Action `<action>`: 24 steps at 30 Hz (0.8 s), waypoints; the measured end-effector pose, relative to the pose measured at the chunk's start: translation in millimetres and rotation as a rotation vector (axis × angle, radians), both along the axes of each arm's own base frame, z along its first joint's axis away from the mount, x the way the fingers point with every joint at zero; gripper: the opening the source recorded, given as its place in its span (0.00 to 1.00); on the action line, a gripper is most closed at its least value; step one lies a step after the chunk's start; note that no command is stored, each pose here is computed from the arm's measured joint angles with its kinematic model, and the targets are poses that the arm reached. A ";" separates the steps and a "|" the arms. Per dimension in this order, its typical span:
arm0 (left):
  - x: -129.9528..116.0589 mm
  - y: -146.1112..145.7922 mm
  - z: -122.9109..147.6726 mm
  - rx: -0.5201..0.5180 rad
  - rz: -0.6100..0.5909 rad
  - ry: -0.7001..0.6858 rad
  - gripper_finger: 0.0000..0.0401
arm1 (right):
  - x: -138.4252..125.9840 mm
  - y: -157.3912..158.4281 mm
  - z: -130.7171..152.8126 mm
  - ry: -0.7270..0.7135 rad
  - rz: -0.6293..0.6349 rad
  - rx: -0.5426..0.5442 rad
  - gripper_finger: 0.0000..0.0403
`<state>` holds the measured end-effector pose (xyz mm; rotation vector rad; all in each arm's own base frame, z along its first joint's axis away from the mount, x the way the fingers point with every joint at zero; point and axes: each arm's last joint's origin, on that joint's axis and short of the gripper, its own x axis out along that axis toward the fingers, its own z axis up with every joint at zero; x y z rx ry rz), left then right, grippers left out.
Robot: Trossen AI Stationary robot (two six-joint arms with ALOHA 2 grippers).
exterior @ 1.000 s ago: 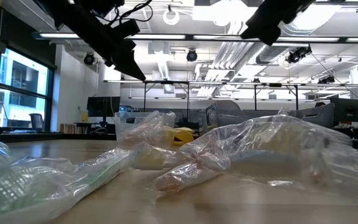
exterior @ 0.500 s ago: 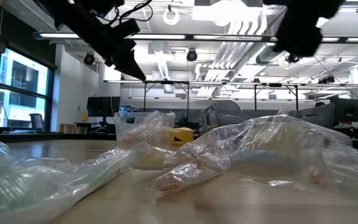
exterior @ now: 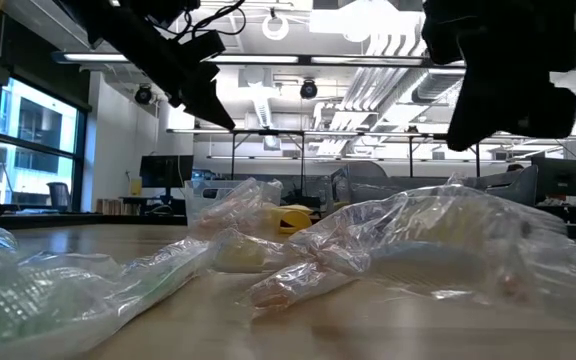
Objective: Pick & Place Toothbrushes
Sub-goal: Put the orange toothbrush into the transparent bin
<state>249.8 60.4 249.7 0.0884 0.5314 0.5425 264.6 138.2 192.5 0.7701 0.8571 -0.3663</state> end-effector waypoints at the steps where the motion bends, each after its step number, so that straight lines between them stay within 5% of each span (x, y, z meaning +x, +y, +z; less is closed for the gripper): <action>1: 0.0 0.0 0.0 0.000 0.000 0.000 0.00 | 2.1 3.6 -1.0 -0.001 -0.018 -0.003 0.01; 11: 0.0 0.0 0.0 0.000 -0.001 0.000 0.00 | 24.6 24.0 1.4 0.228 -0.090 -0.169 0.01; 24: 0.0 0.0 0.0 0.000 -0.001 0.000 0.00 | 32.2 17.9 -1.0 0.272 0.022 -0.134 0.03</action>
